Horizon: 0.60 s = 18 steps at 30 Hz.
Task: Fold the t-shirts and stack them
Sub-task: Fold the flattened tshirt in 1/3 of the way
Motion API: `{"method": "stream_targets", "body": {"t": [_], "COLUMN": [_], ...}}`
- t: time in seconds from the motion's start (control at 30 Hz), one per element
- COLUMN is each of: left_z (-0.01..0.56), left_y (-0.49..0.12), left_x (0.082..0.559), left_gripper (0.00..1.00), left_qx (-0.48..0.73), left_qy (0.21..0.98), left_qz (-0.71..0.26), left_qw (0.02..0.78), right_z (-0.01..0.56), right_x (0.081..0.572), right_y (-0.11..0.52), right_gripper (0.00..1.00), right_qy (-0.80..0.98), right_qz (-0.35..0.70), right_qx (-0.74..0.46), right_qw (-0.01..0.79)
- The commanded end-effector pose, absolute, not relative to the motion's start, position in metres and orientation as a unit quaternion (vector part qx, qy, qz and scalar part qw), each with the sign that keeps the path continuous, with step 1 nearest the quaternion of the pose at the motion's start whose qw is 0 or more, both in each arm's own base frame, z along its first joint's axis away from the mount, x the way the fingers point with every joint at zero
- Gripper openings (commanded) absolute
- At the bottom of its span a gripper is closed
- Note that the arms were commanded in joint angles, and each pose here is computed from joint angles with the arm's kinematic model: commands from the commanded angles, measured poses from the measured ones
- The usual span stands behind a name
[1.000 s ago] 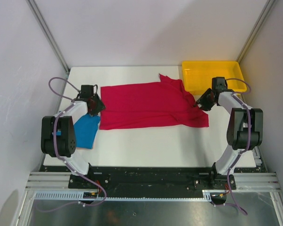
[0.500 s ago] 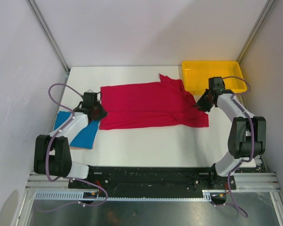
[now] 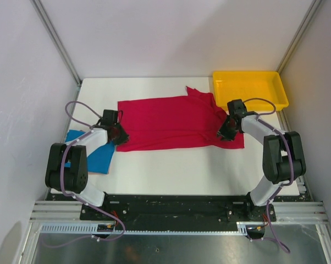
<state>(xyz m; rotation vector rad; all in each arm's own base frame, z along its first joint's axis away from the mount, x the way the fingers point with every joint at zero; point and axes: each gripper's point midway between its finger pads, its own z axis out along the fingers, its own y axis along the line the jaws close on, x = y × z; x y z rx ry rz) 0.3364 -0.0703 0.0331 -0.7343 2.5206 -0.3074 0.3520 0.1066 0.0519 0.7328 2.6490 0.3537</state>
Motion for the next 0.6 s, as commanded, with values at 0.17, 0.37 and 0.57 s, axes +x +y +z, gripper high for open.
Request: {"method": "stream_targets", "body": {"t": [0.17,0.37,0.57], "left_z": [0.053,0.055,0.056], "left_y": [-0.079,-0.08,-0.079], "left_x": [0.356,0.358,0.359], "left_gripper": [0.22,0.21,0.21], "left_qx": [-0.262,-0.256,-0.254], "left_qy": [0.914,0.914,0.915], "left_qz": [-0.142,-0.145,-0.144], "left_qw": [0.277,0.278,0.28], "right_z": [0.051,0.051,0.047], "right_x": [0.357,0.37,0.379], "right_y": [0.048,0.041,0.043], "right_gripper": [0.35,0.43,0.44], "right_qy": [0.911,0.902,0.898], "right_qz": [0.096,0.102,0.107], "right_qx": [0.334,0.344,0.347], "right_qw": [0.221,0.242,0.25]}}
